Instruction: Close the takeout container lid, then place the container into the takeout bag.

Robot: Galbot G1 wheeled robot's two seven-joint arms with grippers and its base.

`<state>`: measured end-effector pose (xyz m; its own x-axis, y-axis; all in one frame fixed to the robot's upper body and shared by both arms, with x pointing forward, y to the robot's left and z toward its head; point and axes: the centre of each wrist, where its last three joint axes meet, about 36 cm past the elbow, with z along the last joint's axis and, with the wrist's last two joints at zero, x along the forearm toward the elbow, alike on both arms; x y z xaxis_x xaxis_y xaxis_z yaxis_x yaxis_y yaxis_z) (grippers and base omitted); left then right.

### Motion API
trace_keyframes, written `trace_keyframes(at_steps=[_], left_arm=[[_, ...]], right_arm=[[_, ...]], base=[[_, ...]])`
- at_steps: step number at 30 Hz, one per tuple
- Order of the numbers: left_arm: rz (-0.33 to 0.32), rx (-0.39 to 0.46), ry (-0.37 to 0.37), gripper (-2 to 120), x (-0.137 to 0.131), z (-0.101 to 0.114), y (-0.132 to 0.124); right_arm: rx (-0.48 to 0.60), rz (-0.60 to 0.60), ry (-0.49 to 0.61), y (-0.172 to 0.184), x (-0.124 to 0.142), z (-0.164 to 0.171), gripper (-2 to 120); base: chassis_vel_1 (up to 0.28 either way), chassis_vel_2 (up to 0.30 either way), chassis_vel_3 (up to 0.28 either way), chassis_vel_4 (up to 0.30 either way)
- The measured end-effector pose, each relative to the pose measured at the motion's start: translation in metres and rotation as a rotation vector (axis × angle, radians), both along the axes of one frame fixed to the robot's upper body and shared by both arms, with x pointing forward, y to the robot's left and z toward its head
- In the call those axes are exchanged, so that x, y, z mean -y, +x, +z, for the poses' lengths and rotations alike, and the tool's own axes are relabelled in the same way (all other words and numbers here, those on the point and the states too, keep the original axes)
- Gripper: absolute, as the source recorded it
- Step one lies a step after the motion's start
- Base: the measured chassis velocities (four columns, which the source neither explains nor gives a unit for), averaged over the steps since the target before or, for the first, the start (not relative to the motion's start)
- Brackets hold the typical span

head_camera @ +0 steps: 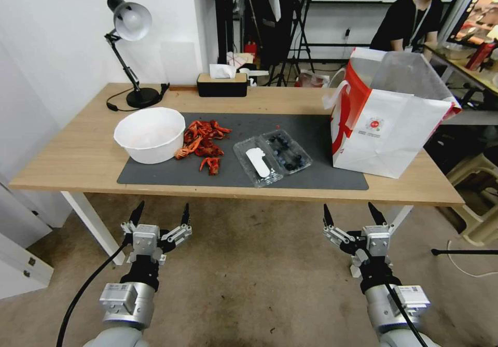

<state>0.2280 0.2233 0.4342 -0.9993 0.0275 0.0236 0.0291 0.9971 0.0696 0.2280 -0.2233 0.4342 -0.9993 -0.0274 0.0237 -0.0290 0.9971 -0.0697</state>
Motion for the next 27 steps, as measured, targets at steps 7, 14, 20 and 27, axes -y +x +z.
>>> trace_keyframes(at_steps=[7,14,20,27], left_arm=[[0.000,-0.003,-0.007,100,0.000,0.001,0.000],[-0.007,-0.069,-0.112,100,0.005,0.031,0.003],[-0.046,-0.158,-0.207,100,0.011,0.063,0.002],[-0.121,-0.238,-0.280,100,0.014,0.079,0.003]], right_arm=[[-0.007,0.004,0.001,0.000,0.000,0.002,100],[-0.108,0.058,0.004,-0.011,0.005,0.033,100],[-0.226,0.119,0.020,-0.023,0.009,0.063,100],[-0.254,0.130,0.030,-0.023,0.012,0.066,100]], base=[[0.000,0.000,0.000,0.000],[0.000,0.000,0.000,0.000],[0.000,0.000,0.000,0.000],[0.000,0.000,0.000,0.000]])
